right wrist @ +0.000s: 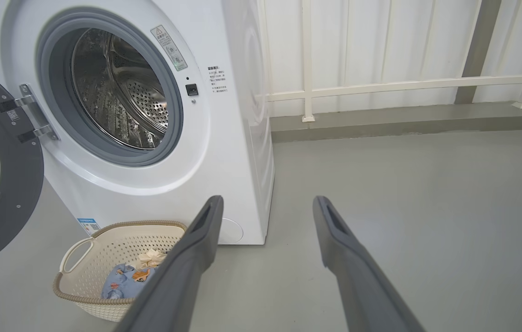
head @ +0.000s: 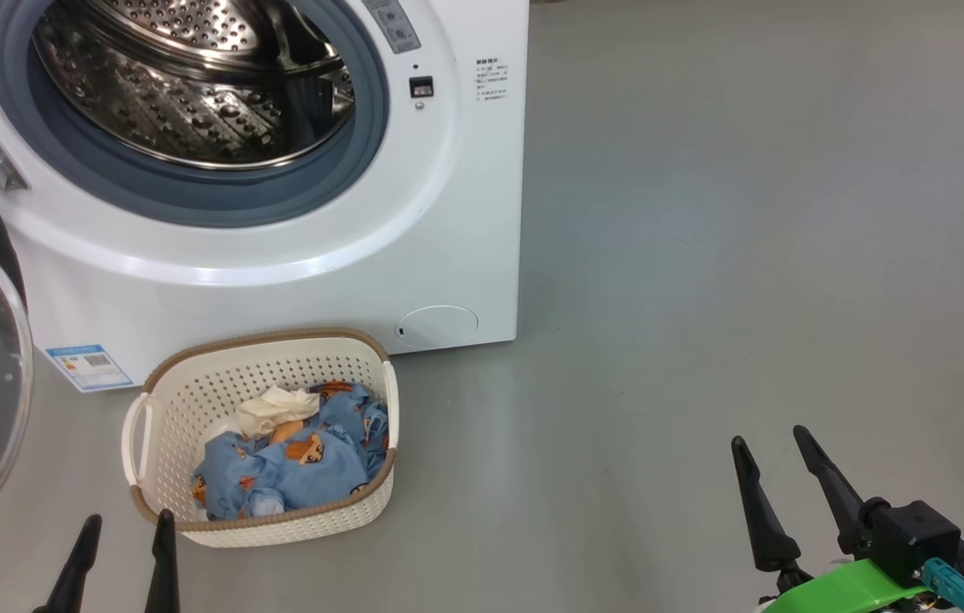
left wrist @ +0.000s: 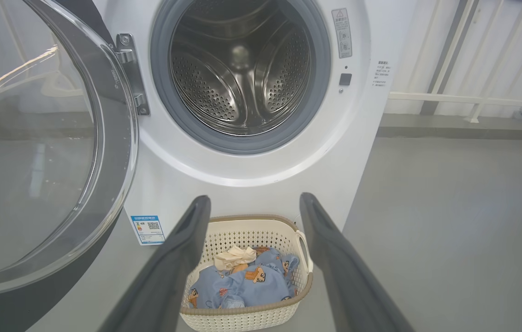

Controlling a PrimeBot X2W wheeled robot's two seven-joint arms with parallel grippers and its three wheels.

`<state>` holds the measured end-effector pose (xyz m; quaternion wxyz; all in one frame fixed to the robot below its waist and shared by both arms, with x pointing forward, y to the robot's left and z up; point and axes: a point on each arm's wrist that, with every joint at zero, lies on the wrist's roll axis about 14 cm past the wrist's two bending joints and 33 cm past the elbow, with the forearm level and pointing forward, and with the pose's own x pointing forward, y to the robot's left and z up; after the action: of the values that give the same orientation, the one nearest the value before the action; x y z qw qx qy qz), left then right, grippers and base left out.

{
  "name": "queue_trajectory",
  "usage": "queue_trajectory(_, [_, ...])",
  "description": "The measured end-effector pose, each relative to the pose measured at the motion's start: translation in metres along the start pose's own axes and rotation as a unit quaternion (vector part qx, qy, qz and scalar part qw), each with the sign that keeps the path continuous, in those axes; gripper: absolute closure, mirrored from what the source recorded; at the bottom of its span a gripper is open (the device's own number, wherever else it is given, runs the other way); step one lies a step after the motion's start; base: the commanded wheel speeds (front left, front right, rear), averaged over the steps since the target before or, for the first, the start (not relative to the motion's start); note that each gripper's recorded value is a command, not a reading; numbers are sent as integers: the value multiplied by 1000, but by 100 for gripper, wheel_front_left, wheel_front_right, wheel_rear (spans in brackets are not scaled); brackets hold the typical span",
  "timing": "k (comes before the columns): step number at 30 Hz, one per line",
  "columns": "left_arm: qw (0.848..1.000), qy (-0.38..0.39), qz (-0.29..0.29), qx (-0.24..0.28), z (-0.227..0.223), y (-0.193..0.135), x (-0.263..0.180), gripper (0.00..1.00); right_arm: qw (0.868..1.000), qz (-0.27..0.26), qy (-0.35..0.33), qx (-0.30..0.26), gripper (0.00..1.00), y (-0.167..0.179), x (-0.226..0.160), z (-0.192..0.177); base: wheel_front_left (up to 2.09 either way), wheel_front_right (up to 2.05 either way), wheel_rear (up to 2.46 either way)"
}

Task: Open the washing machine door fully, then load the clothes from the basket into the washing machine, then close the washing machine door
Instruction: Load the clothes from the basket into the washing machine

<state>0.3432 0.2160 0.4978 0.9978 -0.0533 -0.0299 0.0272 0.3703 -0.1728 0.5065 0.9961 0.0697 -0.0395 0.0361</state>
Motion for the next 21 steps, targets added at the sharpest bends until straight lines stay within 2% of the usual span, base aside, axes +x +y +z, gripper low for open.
queue_trajectory(9, [1000, 2, 6, 1, -1, 4, 1, 0, 1000, -3, 2, 0, 0, -2, 0, -2, 61, -61, 0])
queue_trajectory(21, [1000, -4, 15, 2, 1, 10, 11, 0, 1000, -5, 11, 1, 0, -3, 3, -8, 182, -180, -2])
